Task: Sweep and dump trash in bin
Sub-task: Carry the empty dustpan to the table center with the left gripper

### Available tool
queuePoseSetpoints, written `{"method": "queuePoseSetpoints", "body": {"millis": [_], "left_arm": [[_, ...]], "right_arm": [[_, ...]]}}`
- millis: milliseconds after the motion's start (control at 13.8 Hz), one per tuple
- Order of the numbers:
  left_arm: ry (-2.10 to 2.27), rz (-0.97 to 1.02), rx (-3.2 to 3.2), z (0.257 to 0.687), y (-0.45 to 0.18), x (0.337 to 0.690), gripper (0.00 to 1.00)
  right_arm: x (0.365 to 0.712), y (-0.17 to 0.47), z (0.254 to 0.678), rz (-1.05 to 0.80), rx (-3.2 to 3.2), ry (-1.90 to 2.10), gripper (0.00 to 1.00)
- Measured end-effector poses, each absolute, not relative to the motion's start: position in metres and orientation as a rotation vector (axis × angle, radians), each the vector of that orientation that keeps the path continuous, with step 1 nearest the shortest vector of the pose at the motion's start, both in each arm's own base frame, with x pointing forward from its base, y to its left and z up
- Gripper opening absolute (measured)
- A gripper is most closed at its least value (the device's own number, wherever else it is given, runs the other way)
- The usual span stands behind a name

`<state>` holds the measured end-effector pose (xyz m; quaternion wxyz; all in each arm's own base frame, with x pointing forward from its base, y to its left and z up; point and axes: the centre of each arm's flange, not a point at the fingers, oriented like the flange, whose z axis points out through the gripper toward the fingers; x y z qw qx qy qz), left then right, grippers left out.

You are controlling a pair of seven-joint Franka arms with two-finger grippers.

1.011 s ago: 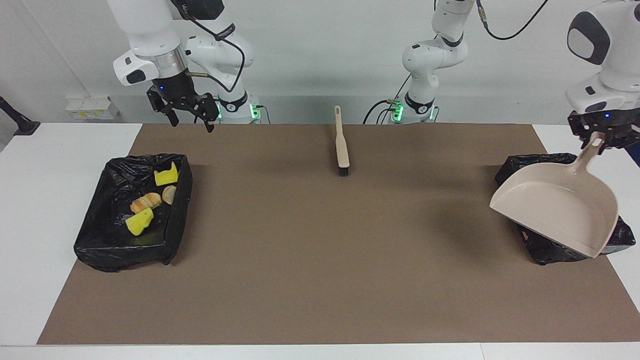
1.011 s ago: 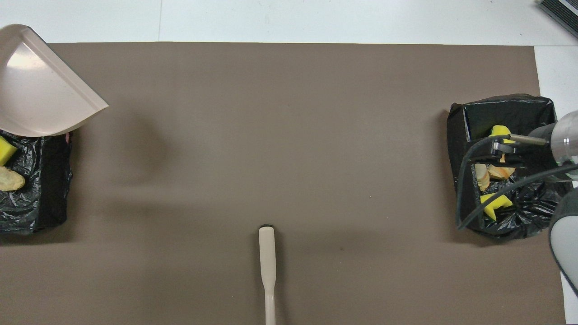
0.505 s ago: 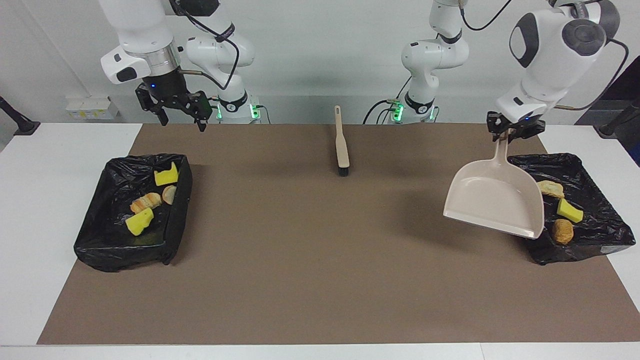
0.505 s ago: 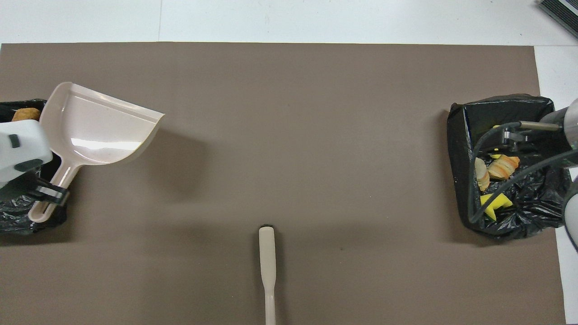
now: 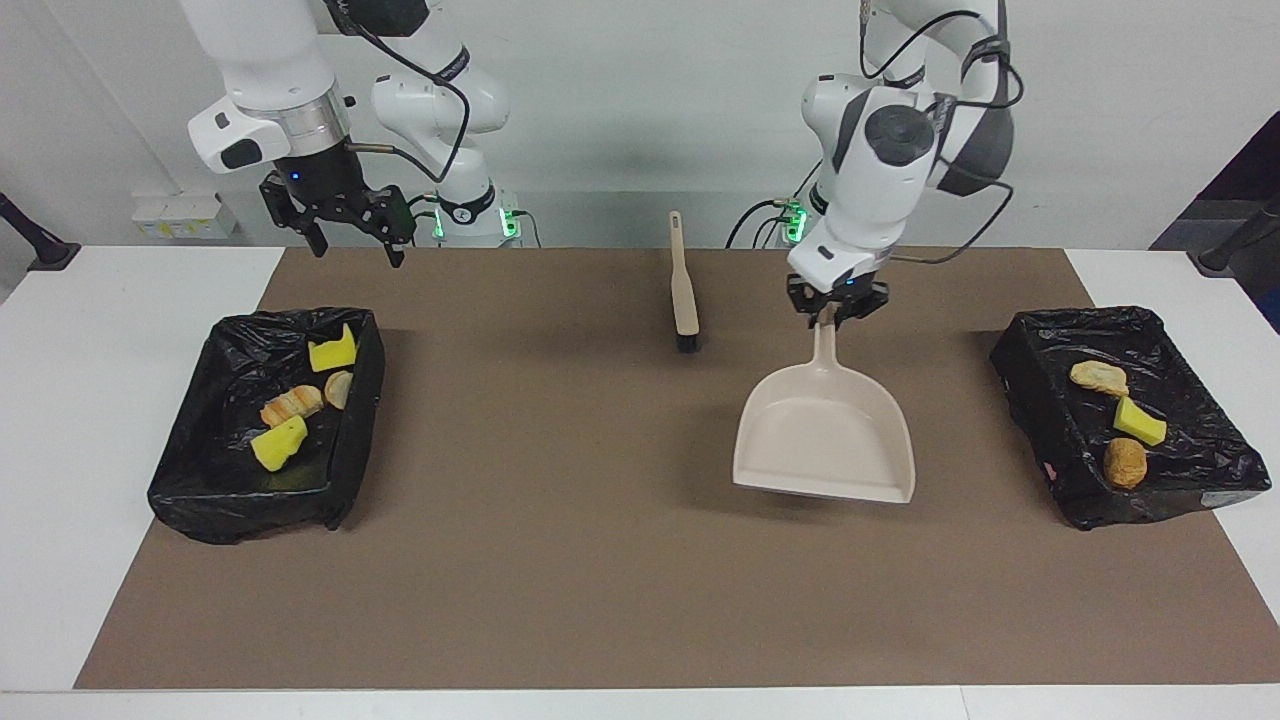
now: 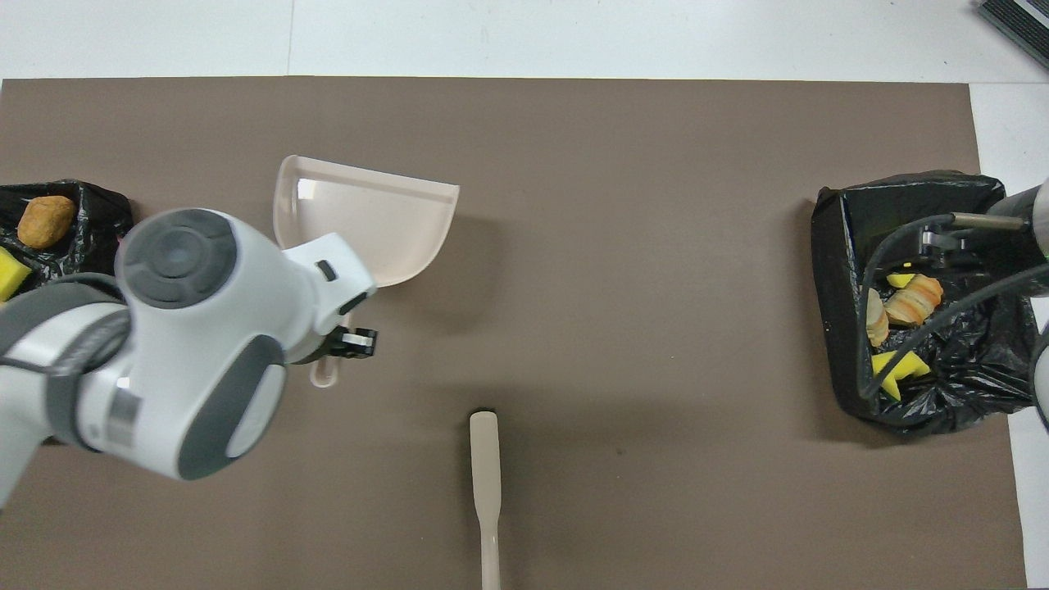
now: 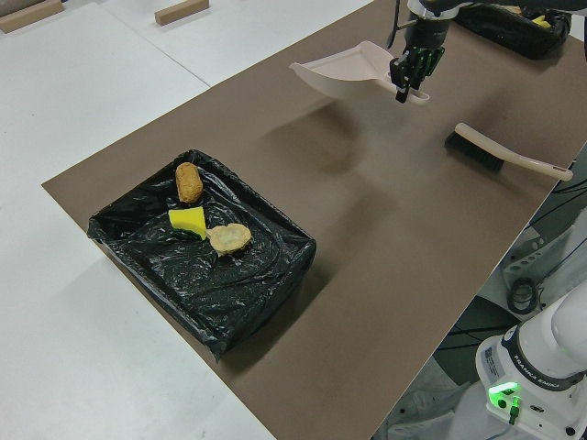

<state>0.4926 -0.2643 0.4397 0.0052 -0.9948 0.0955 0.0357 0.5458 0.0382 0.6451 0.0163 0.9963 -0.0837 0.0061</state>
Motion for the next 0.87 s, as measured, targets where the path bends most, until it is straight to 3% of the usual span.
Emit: {"method": "queuePoseSetpoints", "body": {"millis": [144,289,867], "left_arm": [[0.276,0.090,-3.150,0.394,-0.318,0.488,0.32],[0.268,0.116,-3.189,0.376,-0.341,0.482,0.32],[0.308,0.113,-3.212,0.382,-0.366,0.467,0.32]], "right_arm": [[0.546,0.038,0.645,0.019,3.098,-0.262,1.00],[0.546,0.037,0.645,0.019,3.098,-0.263,1.00],[0.546,0.036,0.645,0.019,3.097,-0.267,1.00]]}}
